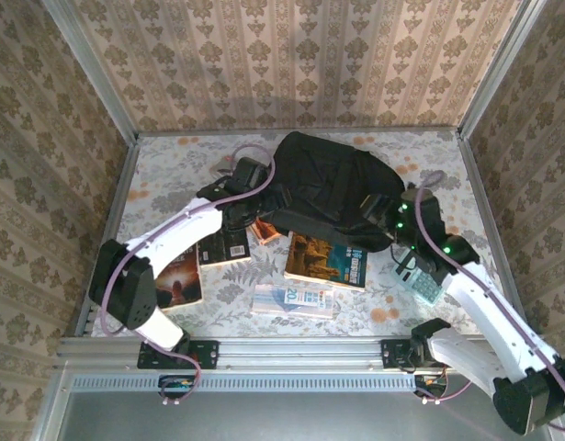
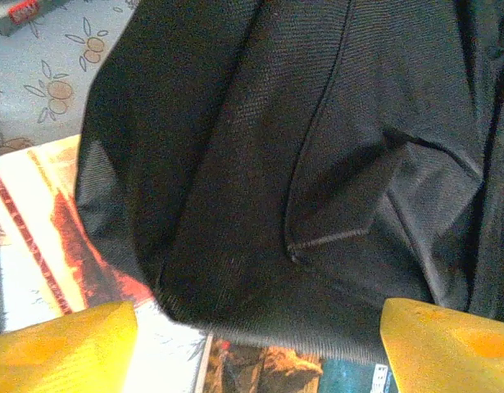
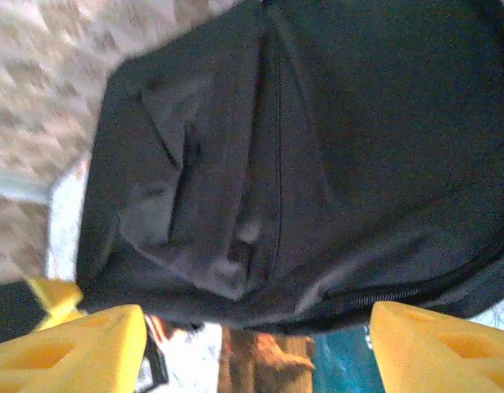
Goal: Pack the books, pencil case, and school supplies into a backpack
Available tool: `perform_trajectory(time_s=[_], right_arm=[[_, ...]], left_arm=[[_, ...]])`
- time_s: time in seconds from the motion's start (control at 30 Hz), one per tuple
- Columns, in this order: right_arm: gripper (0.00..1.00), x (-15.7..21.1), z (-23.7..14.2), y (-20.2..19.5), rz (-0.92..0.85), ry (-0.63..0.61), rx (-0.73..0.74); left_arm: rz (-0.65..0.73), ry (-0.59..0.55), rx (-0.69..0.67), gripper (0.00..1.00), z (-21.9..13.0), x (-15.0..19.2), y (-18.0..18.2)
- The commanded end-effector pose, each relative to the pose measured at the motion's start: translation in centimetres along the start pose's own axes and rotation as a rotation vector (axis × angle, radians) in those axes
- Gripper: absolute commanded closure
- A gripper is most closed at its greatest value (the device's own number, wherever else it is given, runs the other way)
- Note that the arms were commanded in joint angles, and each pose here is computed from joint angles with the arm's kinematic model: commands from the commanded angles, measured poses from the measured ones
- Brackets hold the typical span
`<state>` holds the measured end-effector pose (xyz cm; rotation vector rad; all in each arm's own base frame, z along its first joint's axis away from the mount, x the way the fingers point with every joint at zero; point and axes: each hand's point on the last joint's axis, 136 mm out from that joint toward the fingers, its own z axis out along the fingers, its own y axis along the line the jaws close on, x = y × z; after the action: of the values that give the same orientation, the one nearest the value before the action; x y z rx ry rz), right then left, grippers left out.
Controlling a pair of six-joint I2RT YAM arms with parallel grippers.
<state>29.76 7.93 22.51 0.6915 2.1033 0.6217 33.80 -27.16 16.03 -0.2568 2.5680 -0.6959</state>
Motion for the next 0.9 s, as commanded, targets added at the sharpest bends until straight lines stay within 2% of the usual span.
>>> perform_trajectory(time_s=[0.0, 0.17, 0.27, 0.37, 0.47, 0.57, 0.67, 0.87], right_arm=[[0.27, -2.7, -0.7, -3.7, 0.157, -0.143, 0.083], [0.27, -4.3, -0.8, -5.5, 0.233, -0.206, 0.109], [0.27, -4.1, -0.4, -6.5, 0.27, -0.22, 0.126], [0.28, -3.6, 0.2, -7.1, 0.294, -0.222, 0.12], [0.3, -3.1, 0.5, -7.5, 0.293, -0.22, 0.116], [0.31, -2.9, 0.6, -8.0, 0.274, -0.225, 0.129], [0.32, -3.2, 0.0, -9.0, 0.233, -0.242, 0.202], [0.32, -4.4, -1.0, -10.0, 0.144, -0.271, 0.318]], left_arm=[[-0.063, -0.028, 0.03, 0.23, 1.3, -1.0, -2.3], [-0.084, -0.027, -0.033, 0.33, 3.3, -0.9, -1.7], [-0.113, -0.039, -0.116, 0.46, 4.2, -1.2, -0.4], [-0.185, -0.074, -0.192, 0.76, 4.6, -1.6, 1.3], [-0.242, -0.092, -0.208, 1.0, 5.0, -2.3, 1.7], [-0.275, -0.104, -0.174, 1.0, 5.1, -3.8, 0.8], [-0.272, -0.142, -0.127, 1.0, 4.3, -5.9, -0.9], [-0.2, -0.269, -0.052, 1.0, -0.3, -10.7, -4.5]])
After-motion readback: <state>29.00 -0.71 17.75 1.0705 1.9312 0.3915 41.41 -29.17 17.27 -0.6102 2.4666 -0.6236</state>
